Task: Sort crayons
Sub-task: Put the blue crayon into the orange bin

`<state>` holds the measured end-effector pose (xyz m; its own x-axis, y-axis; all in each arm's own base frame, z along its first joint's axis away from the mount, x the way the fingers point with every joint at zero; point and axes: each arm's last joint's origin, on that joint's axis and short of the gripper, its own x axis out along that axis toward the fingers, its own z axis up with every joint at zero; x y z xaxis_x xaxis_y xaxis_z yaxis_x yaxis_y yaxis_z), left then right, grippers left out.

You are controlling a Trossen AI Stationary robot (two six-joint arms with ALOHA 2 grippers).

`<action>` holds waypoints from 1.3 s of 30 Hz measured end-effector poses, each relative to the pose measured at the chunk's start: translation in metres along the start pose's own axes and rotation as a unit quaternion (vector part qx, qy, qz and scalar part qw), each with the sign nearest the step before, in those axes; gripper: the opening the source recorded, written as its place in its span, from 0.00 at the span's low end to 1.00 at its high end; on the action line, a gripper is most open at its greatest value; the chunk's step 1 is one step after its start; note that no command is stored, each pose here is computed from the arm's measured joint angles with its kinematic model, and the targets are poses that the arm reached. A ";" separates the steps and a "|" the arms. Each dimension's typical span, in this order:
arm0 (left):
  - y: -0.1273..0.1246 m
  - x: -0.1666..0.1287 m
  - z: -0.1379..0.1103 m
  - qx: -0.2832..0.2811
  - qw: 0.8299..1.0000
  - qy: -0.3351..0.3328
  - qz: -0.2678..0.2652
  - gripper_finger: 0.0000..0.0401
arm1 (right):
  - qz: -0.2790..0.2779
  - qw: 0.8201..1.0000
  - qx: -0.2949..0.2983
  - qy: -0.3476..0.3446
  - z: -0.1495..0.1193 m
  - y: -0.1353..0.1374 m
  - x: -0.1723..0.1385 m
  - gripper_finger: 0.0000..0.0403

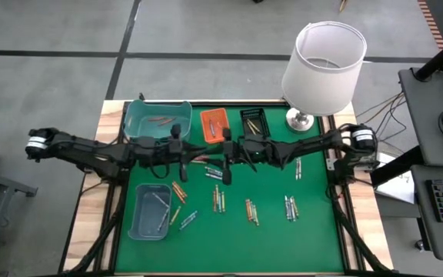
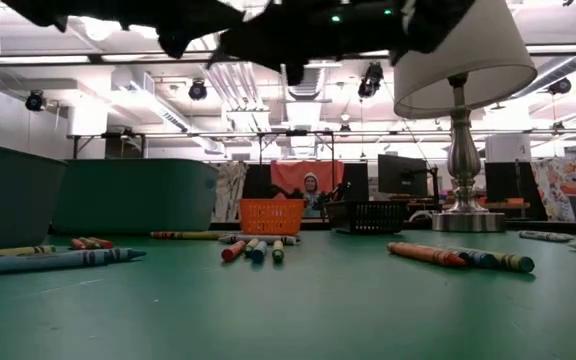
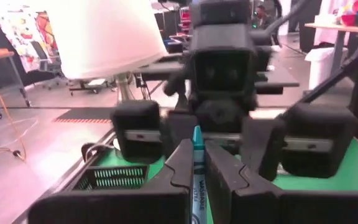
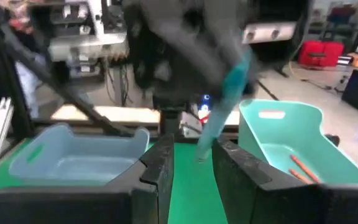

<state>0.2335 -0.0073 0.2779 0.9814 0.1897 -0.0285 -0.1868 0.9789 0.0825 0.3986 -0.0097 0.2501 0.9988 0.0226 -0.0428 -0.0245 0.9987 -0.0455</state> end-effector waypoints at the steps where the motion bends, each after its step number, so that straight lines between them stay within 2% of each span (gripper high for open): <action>1: 0.000 0.000 0.001 -0.002 1.000 -0.005 -0.005 0.00 | 0.001 1.000 0.005 0.003 0.001 0.000 0.002 0.24; 7: -0.002 0.001 0.003 -0.027 0.999 -0.009 -0.017 0.00 | 0.003 1.000 0.019 0.016 0.013 -0.001 0.017 0.24; 18: -0.003 0.002 -0.001 -0.055 0.998 0.013 -0.020 0.02 | 0.005 0.999 0.017 0.038 0.020 0.002 0.014 0.23; 25: -0.003 0.002 0.008 -0.062 0.998 0.010 -0.018 0.11 | -0.032 0.997 0.017 0.071 0.017 0.000 0.013 0.05; 29: -0.002 0.003 0.015 -0.054 0.998 0.029 -0.018 0.19 | -0.041 0.996 0.018 0.084 0.016 -0.003 0.012 0.05; 34: 0.000 0.003 0.023 -0.036 0.995 0.088 0.018 0.27 | -0.114 0.984 0.008 0.137 0.021 -0.015 0.013 0.04; 39: 0.004 -0.001 0.035 -0.024 0.987 0.147 0.059 0.31 | -0.213 0.953 0.010 0.216 0.019 -0.045 0.006 0.04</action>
<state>0.2334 -0.0057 0.3127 0.8993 0.3091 -0.3095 -0.3074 0.9500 0.0558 0.4064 -0.0538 0.2704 0.8074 -0.4011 -0.4327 0.3836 0.9141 -0.1314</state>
